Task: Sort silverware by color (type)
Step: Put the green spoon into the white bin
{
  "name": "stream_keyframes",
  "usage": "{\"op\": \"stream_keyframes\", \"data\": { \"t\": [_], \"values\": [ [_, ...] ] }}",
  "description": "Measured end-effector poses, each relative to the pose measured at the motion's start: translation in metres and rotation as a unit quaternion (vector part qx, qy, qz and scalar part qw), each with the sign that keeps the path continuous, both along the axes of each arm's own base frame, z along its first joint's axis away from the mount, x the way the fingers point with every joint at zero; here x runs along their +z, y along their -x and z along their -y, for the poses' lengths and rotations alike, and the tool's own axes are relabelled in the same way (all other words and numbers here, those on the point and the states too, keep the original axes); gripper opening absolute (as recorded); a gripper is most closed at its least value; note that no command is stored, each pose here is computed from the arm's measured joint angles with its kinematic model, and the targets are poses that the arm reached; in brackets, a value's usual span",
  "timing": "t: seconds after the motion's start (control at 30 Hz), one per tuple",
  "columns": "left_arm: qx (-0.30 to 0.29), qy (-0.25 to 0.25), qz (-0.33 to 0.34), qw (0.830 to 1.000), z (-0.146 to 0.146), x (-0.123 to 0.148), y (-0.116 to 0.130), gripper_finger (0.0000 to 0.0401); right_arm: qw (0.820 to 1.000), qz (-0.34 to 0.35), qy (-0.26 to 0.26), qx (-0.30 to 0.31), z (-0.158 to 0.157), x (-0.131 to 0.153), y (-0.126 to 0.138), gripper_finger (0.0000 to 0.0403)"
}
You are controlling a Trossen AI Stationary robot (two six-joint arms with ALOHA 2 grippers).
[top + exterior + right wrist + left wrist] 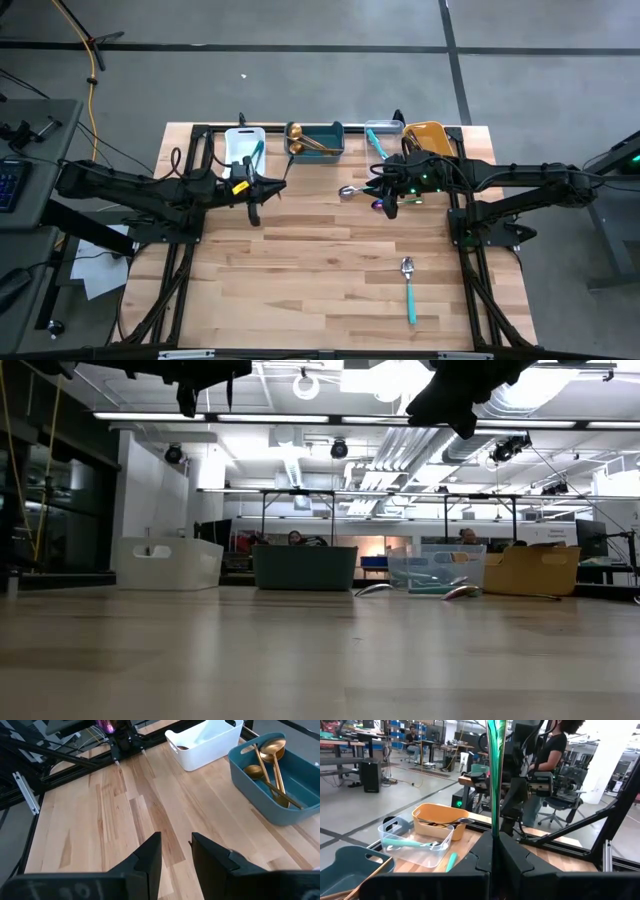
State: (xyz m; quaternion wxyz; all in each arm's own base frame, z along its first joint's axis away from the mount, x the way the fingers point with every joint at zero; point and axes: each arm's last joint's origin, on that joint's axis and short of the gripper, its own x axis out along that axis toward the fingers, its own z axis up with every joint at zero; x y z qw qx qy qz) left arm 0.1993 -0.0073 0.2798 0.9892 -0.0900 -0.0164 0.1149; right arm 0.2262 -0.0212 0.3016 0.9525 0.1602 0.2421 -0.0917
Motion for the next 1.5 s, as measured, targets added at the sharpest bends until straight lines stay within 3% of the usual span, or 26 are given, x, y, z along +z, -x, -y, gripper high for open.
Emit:
{"op": "stream_keyframes", "data": {
  "t": [0.2,0.6,0.8,1.23,1.4,1.5],
  "values": [
    [-0.003,0.002,0.029,1.0,-0.001,0.006,0.0,0.0005,1.0,0.0,-0.001,0.0,0.0,0.0,0.0,0.0101],
    [-0.063,0.003,0.053,0.997,-0.006,0.01,-0.001,0.0005,1.0,0.0,0.0,0.0,0.0,0.0,0.0,0.0101],
    [-0.062,0.035,0.058,0.996,-0.006,0.01,0.0,0.0005,1.0,0.0,0.0,0.0,0.0,0.0,0.0,0.0101],
    [-0.046,0.045,0.06,0.996,-0.007,0.01,0.0,0.0005,1.0,0.0,-0.002,0.004,0.0,0.0,0.0,0.0101],
    [0.037,0.018,0.057,0.998,-0.022,0.023,0.0,0.0005,1.0,0.001,-0.002,0.004,0.0,0.0,0.0,0.0101],
    [0.094,0.0,0.013,0.995,-0.043,0.044,0.001,0.0005,1.0,0.005,-0.001,0.004,0.0,0.001,0.0,0.0101]
  ]
}}
